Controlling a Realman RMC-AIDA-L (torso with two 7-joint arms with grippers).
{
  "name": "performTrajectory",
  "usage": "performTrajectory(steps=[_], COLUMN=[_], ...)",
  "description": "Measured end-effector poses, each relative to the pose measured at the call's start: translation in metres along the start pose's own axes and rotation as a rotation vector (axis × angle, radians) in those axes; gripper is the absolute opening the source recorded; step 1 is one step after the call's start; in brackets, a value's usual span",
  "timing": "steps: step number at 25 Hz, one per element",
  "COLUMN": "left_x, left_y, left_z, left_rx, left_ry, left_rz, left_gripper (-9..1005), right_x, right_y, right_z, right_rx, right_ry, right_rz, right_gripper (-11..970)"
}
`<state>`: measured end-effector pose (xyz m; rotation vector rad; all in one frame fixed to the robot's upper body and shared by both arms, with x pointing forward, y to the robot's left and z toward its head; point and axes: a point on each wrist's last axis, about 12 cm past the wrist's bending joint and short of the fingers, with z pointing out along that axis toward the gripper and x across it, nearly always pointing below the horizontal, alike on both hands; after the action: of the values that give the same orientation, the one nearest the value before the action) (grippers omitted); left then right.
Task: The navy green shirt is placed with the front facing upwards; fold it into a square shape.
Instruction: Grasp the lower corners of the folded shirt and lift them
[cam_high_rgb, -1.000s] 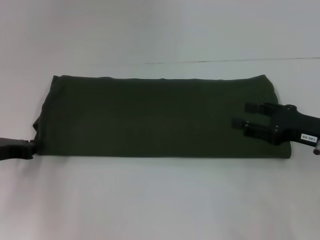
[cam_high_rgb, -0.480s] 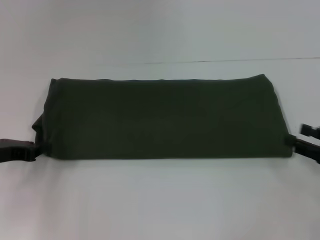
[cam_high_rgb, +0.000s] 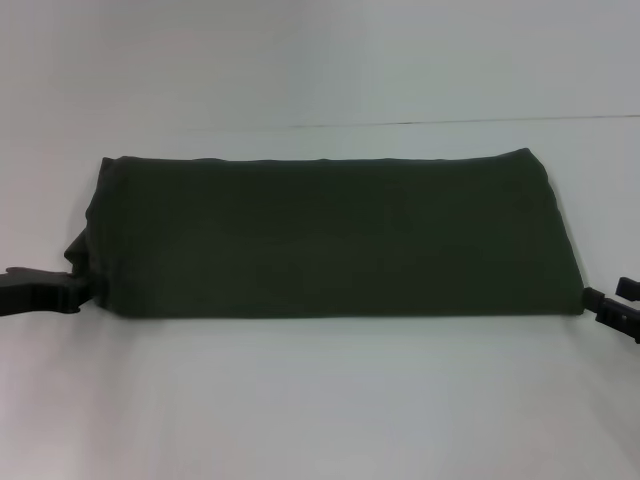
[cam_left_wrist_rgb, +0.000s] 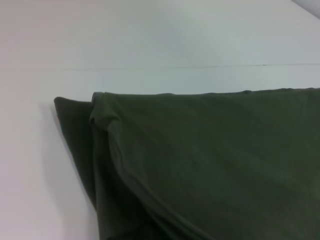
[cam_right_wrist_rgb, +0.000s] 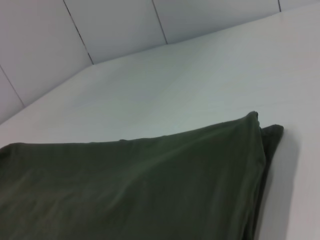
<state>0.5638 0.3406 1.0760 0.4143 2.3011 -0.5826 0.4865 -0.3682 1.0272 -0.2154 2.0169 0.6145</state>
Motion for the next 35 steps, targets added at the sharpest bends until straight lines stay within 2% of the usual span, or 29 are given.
performTrajectory(steps=[12, 20, 26, 31, 35], left_x=[0.0, -0.002, -0.002, -0.001, -0.002], left_y=[0.0, -0.001, -0.001, -0.001, -0.001], left_z=[0.001, 0.001, 0.002, 0.002, 0.001], left_rx=[-0.002, -0.001, 0.001, 0.003, 0.003], left_ry=[-0.001, -0.004, -0.003, -0.002, -0.003], left_rz=[0.004, 0.007, 0.016, 0.023, 0.026], left_gripper=[45, 56, 64, 70, 75], right_x=[0.003, 0.001, 0.002, 0.001, 0.0], right_y=[0.009, 0.012, 0.012, 0.012, 0.012], right_z=[0.025, 0.032, 0.035, 0.036, 0.036], right_rx=[-0.024, -0.032, -0.036, -0.038, -0.038], right_ry=[0.06, 0.075, 0.1, 0.107, 0.106], right_rz=[-0.001, -0.006, -0.022, -0.031, -0.029], right_gripper=[733, 691, 465, 216, 156])
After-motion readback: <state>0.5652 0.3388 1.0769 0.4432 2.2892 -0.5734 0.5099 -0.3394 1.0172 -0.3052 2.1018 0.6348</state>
